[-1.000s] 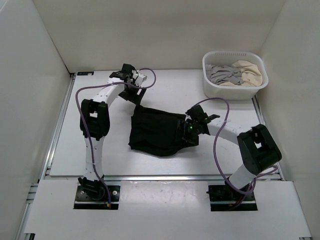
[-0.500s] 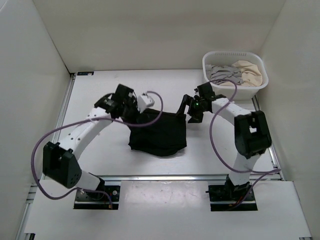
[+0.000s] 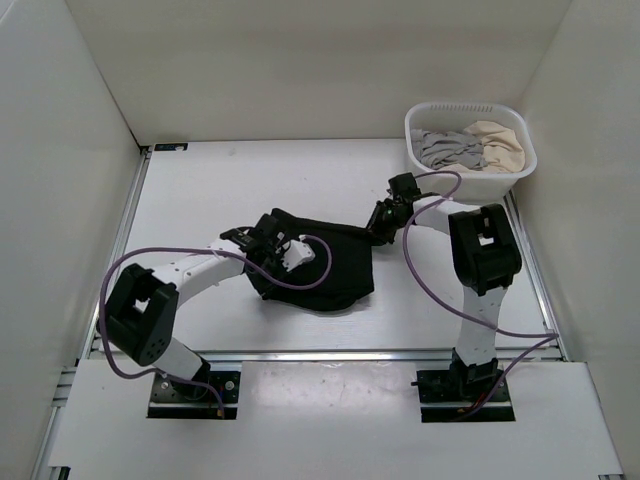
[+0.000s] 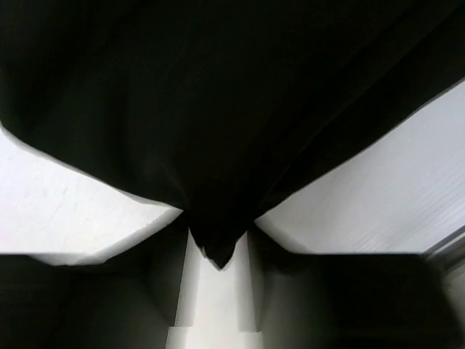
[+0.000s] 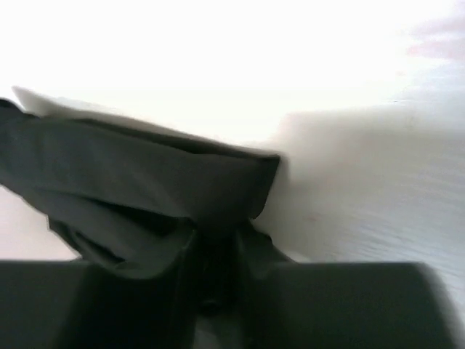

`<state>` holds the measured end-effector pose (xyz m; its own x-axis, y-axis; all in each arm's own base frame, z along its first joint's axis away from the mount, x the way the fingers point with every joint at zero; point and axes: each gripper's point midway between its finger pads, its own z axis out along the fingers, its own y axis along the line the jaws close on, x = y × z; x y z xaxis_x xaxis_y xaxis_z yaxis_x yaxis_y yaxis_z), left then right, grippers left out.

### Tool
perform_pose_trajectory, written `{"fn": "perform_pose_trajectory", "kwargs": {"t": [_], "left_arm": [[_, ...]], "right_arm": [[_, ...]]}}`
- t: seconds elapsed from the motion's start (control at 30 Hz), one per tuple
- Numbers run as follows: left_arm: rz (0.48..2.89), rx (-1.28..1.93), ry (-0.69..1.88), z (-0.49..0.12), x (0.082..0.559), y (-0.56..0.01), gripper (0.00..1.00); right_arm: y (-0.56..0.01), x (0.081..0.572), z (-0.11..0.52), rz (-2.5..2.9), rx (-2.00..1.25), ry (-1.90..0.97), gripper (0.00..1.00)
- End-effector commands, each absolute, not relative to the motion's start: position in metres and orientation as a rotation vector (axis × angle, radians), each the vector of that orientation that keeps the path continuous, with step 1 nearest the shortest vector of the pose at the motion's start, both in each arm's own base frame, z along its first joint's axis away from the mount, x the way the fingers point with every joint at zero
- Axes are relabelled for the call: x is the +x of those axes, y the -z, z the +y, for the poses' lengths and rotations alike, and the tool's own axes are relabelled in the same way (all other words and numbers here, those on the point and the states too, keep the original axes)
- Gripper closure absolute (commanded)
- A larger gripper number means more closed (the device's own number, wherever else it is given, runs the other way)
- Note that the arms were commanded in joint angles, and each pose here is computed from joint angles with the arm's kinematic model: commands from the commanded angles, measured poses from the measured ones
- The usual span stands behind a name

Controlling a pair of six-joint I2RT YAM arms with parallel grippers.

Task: Fold and stack the trousers
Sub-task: Fold the trousers

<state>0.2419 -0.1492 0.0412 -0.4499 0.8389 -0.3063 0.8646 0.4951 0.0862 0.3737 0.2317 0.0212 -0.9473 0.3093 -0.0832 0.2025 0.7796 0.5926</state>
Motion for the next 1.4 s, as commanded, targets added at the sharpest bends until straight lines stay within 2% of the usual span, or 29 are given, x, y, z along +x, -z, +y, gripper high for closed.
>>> {"fn": "perform_pose_trajectory", "kwargs": {"t": [0.0, 0.03, 0.13, 0.3, 0.37, 0.47, 0.5, 0.53, 0.57, 0.63, 0.67, 0.77, 0.9, 0.97, 1.03, 1.07, 1.1, 1.2, 1.23, 1.37], "left_arm": [[2.402, 1.394, 0.156, -0.162, 0.248, -0.04, 0.74], [2.411, 1.398, 0.155, -0.161, 0.246, -0.037, 0.86], [2.401, 1.439, 0.138, -0.157, 0.236, -0.034, 0.86], [2.378, 1.504, 0.054, -0.146, 0.224, -0.029, 0.86], [2.369, 1.519, 0.057, -0.149, 0.223, -0.029, 0.83], [2.367, 1.541, 0.063, -0.152, 0.216, -0.026, 0.67], [2.366, 1.522, 0.054, -0.153, 0.22, -0.029, 0.58], [2.362, 1.519, 0.054, -0.156, 0.223, -0.031, 0.52], [2.371, 1.504, 0.037, -0.154, 0.224, -0.031, 0.4], [2.346, 1.464, 0.032, -0.161, 0.236, -0.043, 0.23], [2.347, 1.465, 0.032, -0.162, 0.236, -0.046, 0.23], [2.357, 1.38, 0.116, -0.171, 0.247, -0.071, 0.21], [2.334, 1.254, 0.269, -0.178, 0.263, -0.114, 0.21], [2.328, 1.152, 0.312, -0.173, 0.28, -0.133, 0.21], [2.351, 1.076, 0.372, -0.172, 0.288, -0.137, 0.2], [2.361, 1.047, 0.387, -0.167, 0.293, -0.138, 0.2], [2.389, 1.042, 0.423, -0.171, 0.291, -0.13, 0.2], [2.456, 1.01, 0.497, -0.18, 0.289, -0.111, 0.2], [2.479, 0.996, 0.503, -0.18, 0.289, -0.106, 0.21], [2.498, 0.983, 0.565, -0.186, 0.284, -0.092, 0.21]], "right_arm": [[-0.009, 0.387, 0.232, 2.767, 0.551, -0.873, 0.87], [-0.005, 0.39, 0.226, 2.754, 0.596, -0.846, 0.91], [-0.006, 0.401, 0.207, 2.667, 0.743, -0.734, 1.0], [-0.014, 0.415, 0.193, 2.546, 0.905, -0.72, 1.0], [-0.016, 0.42, 0.192, 2.523, 0.915, -0.72, 1.0], [-0.016, 0.425, 0.201, 2.541, 0.867, -0.74, 1.0], [-0.024, 0.432, 0.205, 2.536, 0.832, -0.756, 0.97], [-0.022, 0.428, 0.21, 2.576, 0.757, -0.757, 0.78], [-0.025, 0.428, 0.212, 2.584, 0.717, -0.764, 0.67], [-0.034, 0.427, 0.215, 2.6, 0.6, -0.757, 0.43], [-0.036, 0.424, 0.217, 2.618, 0.563, -0.763, 0.3], [-0.067, 0.415, 0.212, 2.611, 0.41, -0.75, 0.22], [-0.099, 0.4, 0.183, 2.588, 0.305, -0.561, 0.21], [-0.122, 0.389, 0.175, 2.557, 0.215, -0.468, 0.24], [-0.127, 0.374, 0.162, 2.562, 0.164, -0.321, 0.36], [-0.136, 0.363, 0.171, 2.547, 0.12, -0.32, 0.45], [-0.136, 0.354, 0.176, 2.557, 0.095, -0.324, 0.66], [-0.118, 0.315, 0.204, 2.637, 0.085, -0.433, 0.96], [-0.114, 0.302, 0.217, 2.655, 0.072, -0.483, 1.0], [-0.079, 0.268, 0.232, 2.734, 0.153, -0.557, 1.0]]}}
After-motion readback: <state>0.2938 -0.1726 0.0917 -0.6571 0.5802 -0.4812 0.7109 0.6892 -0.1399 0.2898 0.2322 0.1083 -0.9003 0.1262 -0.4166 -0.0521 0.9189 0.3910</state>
